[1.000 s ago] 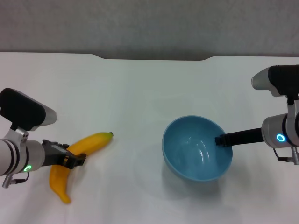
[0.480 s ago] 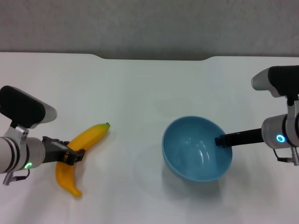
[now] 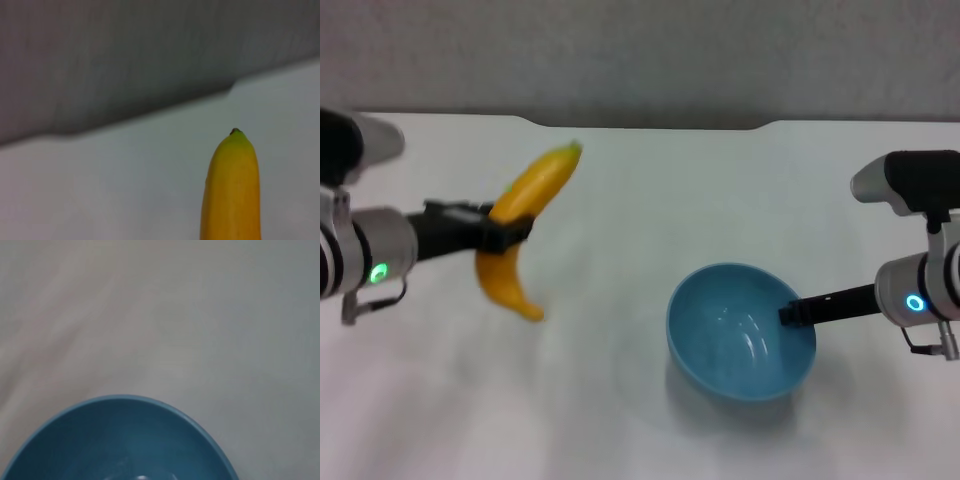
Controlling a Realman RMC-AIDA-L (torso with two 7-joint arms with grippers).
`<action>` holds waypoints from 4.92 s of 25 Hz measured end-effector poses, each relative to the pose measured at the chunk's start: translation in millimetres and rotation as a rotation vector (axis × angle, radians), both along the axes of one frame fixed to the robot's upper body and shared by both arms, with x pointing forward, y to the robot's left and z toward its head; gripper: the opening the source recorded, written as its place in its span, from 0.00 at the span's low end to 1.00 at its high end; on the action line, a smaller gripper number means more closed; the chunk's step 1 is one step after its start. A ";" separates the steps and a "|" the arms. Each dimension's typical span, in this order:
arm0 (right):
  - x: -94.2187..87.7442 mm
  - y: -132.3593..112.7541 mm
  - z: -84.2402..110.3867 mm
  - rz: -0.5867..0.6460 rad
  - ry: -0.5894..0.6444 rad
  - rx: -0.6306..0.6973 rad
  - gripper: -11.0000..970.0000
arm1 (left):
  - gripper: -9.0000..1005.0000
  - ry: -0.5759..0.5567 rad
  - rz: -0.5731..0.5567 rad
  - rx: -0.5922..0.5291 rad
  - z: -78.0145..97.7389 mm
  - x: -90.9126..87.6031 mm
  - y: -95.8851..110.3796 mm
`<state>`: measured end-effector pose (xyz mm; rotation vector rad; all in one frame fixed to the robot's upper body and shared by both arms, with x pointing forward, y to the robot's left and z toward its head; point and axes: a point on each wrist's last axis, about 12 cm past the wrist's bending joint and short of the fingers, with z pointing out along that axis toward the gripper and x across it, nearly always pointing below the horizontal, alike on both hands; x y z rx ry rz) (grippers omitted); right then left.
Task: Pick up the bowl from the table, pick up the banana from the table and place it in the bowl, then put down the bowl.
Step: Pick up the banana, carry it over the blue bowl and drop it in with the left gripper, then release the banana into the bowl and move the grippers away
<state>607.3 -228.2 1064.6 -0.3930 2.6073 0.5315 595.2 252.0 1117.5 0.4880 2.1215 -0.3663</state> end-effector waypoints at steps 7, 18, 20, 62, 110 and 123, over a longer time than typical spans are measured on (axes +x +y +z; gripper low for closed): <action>7.7 12.3 2.0 0.013 0.023 -0.001 0.05 | 0.53 -0.098 -0.037 -0.223 32.3 -1.1 -16.3; 18.7 28.9 14.9 0.023 0.005 0.030 0.05 | 0.55 -0.110 -0.117 -0.323 24.8 -8.5 -50.4; 21.2 31.6 18.1 0.025 -0.003 0.038 0.05 | 0.55 -0.118 -0.129 -0.331 22.9 -9.1 -54.9; 37.5 51.5 40.3 0.057 -0.054 0.055 0.05 | 0.65 -0.098 -0.166 -0.430 -15.3 -23.3 -94.5; 17.2 26.4 5.3 0.020 0.099 -0.016 0.05 | 0.89 -0.237 0.127 -0.292 -25.1 -1.7 11.0; 16.3 25.9 4.0 0.023 0.099 -0.020 0.05 | 0.89 -0.266 0.129 -0.130 -53.4 -9.4 20.5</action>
